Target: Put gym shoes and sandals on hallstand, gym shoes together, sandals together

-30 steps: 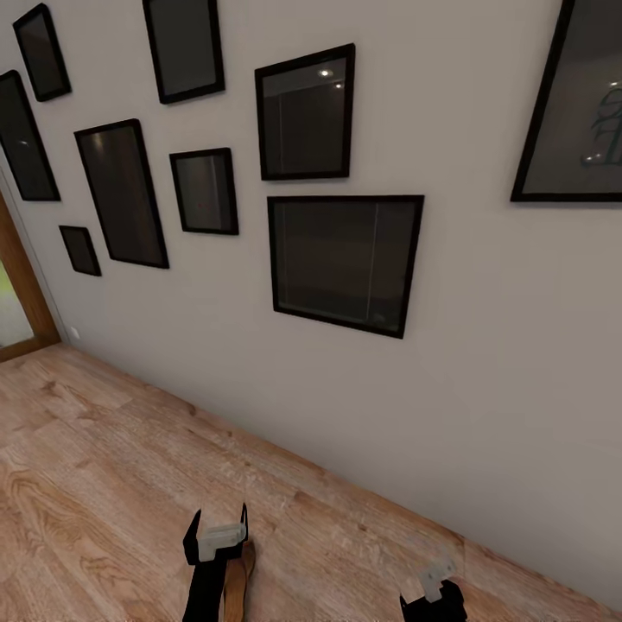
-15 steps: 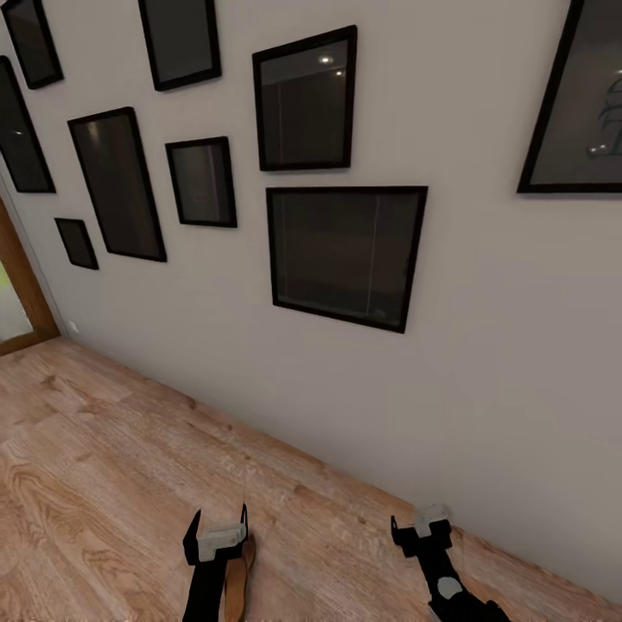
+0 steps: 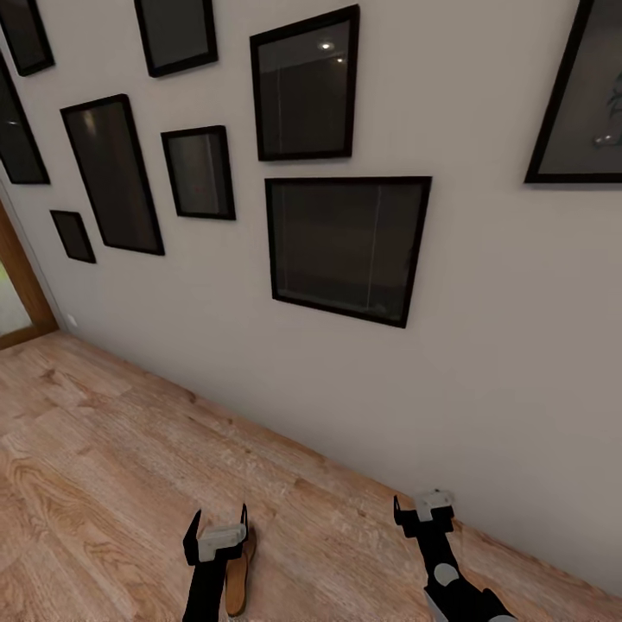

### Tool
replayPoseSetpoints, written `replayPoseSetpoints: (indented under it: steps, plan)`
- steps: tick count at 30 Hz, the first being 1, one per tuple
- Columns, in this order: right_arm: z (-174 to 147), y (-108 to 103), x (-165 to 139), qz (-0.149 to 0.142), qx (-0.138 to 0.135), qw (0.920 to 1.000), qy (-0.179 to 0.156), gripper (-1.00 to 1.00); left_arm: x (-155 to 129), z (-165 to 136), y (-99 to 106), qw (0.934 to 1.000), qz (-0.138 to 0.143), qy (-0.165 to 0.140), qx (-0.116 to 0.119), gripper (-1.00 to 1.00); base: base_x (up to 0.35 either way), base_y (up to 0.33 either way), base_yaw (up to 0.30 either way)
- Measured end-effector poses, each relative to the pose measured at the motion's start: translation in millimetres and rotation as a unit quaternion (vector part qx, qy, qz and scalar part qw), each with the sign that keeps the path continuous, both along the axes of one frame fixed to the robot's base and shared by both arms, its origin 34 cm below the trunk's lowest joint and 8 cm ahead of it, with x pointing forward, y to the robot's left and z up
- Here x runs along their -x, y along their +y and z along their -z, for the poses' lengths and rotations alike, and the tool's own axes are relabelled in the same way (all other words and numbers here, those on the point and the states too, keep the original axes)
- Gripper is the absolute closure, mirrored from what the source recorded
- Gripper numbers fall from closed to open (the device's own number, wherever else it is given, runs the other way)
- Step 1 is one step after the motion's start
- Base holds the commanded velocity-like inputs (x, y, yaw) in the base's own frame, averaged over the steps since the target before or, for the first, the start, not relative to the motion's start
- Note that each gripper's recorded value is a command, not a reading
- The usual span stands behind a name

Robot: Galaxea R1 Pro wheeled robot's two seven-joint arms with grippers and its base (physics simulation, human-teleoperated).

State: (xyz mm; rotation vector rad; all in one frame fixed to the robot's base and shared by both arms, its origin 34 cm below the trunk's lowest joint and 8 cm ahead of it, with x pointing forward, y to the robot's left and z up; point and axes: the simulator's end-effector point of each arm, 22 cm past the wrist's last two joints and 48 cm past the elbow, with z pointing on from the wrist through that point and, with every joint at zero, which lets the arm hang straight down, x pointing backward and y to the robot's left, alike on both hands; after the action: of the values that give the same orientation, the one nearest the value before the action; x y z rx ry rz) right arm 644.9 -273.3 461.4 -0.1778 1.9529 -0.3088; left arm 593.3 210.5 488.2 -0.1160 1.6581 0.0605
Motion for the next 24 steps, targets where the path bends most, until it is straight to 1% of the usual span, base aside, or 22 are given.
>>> replayPoseSetpoints:
  steps: [24]
  plan:
    - [21,-1,7,0.001,0.001,0.9998,0.019,-1.0,6,20,-1,0.9997,0.002,0.023,0.0,-1.0,0.0,0.0,0.0]
